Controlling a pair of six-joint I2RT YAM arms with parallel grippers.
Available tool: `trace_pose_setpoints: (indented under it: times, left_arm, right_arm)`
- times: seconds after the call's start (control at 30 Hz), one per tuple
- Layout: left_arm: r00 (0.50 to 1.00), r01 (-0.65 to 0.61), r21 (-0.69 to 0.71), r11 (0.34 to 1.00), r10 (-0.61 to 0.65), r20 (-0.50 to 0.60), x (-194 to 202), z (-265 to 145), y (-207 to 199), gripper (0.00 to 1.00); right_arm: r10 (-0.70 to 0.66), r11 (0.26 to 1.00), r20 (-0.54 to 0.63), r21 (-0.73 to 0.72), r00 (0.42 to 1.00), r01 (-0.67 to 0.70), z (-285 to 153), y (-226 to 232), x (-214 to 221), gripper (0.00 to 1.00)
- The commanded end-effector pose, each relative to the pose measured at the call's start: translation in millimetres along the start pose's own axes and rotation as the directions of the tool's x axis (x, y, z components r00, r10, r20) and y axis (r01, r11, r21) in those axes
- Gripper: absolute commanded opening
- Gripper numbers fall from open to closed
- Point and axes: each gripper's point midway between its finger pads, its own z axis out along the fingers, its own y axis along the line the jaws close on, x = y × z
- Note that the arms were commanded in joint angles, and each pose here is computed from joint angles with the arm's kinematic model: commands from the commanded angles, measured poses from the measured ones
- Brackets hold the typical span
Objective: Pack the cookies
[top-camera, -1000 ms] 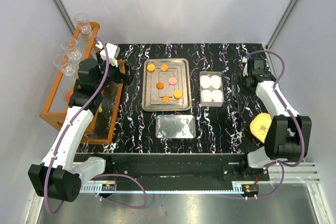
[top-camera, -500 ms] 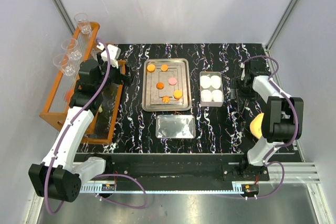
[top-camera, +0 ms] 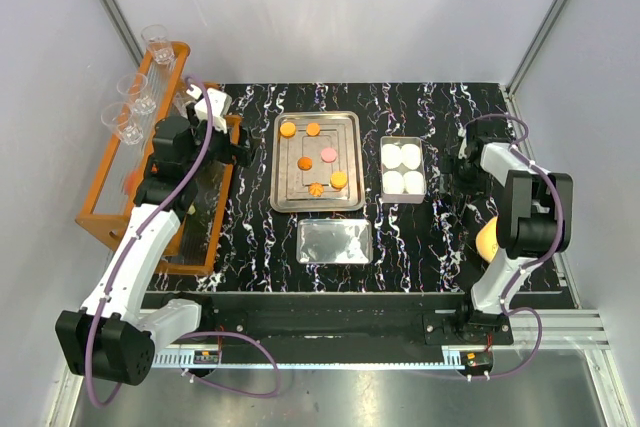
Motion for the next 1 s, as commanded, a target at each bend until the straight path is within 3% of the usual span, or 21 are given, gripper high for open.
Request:
trace_pose_setpoints:
  times: [0.0, 0.2, 0.63, 0.87, 0.97]
  left_arm:
    - [0.996, -0.031, 0.005, 0.999, 0.031, 0.078, -21, -5, -3, 0.99]
    - [0.997, -0.033, 0.004, 0.999, 0.033, 0.075, -19, -5, -3, 0.99]
    - [0.998, -0.036, 0.000, 0.999, 0.036, 0.060, -12, -3, -1, 0.99]
    - [0.998, -0.038, -0.003, 0.999, 0.039, 0.059, -11, -5, -1, 0.99]
    - [0.998, -0.037, -0.001, 0.999, 0.037, 0.059, -10, -4, -1, 0.99]
  right_arm:
    - [0.024, 0.999, 0.012, -0.028, 1.000, -0.024, -1, 1, -13, 0.84]
    - [-0.016, 0.999, 0.010, -0.043, 1.000, 0.016, 6, -1, -21, 0.75]
    - [-0.249, 0.968, 0.049, 0.002, 0.967, 0.250, 9, -15, -51, 0.54]
    - [-0.344, 0.939, 0.088, 0.025, 0.935, 0.343, 0, -23, -66, 0.52]
    - [-0.337, 0.941, 0.086, 0.009, 0.938, 0.338, -1, -21, -64, 0.56]
